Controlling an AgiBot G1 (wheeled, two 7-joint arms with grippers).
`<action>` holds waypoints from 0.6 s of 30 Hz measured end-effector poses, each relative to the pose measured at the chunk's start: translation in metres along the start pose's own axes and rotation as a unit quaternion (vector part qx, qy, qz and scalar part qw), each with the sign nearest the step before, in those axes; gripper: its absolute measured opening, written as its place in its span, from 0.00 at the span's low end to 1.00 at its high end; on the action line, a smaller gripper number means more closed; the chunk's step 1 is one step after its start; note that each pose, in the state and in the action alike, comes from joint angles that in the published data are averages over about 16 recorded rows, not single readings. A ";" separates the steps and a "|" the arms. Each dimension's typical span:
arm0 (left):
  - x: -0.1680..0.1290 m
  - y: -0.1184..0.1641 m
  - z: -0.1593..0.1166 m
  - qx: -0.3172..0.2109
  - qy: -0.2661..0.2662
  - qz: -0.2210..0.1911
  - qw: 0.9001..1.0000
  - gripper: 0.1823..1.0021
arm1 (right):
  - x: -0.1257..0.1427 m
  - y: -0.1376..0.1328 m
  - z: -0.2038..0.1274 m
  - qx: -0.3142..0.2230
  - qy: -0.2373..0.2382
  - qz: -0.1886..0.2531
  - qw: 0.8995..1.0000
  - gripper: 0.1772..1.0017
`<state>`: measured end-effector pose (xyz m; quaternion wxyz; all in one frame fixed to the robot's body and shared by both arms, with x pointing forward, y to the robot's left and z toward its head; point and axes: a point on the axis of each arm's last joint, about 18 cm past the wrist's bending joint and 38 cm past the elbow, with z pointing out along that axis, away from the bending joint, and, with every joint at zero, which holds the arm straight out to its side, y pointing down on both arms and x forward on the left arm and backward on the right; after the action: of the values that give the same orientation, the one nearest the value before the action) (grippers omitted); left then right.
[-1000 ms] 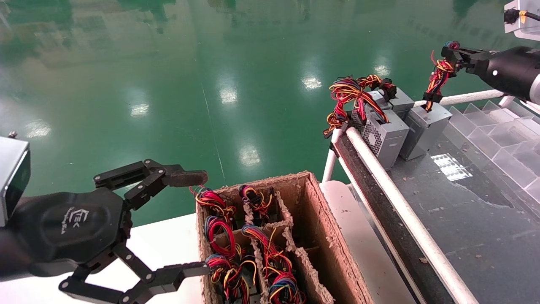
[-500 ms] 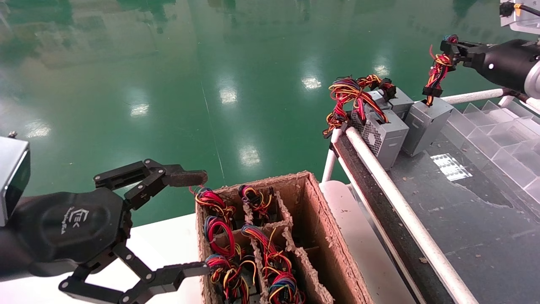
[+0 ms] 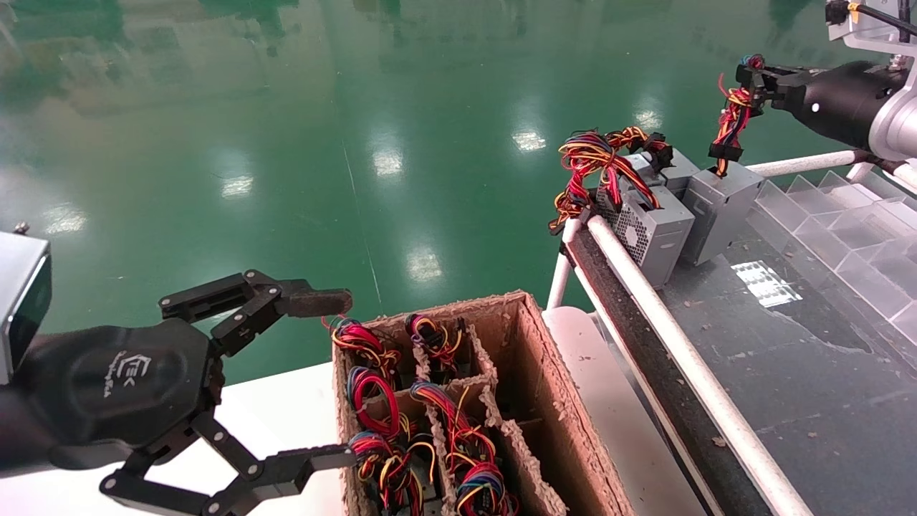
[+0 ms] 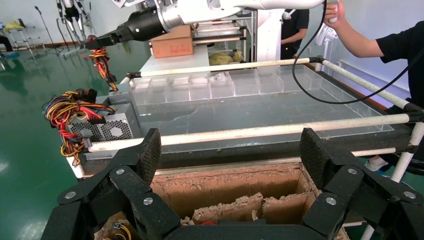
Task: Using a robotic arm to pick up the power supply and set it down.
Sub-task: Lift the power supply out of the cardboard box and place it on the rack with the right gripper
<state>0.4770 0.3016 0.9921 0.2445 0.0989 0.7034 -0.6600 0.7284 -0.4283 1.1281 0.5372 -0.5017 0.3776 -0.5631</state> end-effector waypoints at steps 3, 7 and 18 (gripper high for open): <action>0.000 0.000 0.000 0.000 0.000 0.000 1.000 1.00 | 0.003 0.002 -0.002 -0.001 0.002 0.003 1.000 0.07; 0.000 0.000 0.000 0.000 0.000 0.000 1.000 1.00 | 0.008 0.003 -0.005 -0.002 0.003 0.006 1.000 0.07; 0.000 0.000 0.000 0.000 0.000 0.000 1.000 1.00 | 0.023 -0.002 -0.021 0.001 -0.013 0.014 1.000 0.07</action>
<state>0.4770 0.3016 0.9921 0.2445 0.0989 0.7034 -0.6600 0.7095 -0.4535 1.1291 0.5503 -0.5029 0.3775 -0.5493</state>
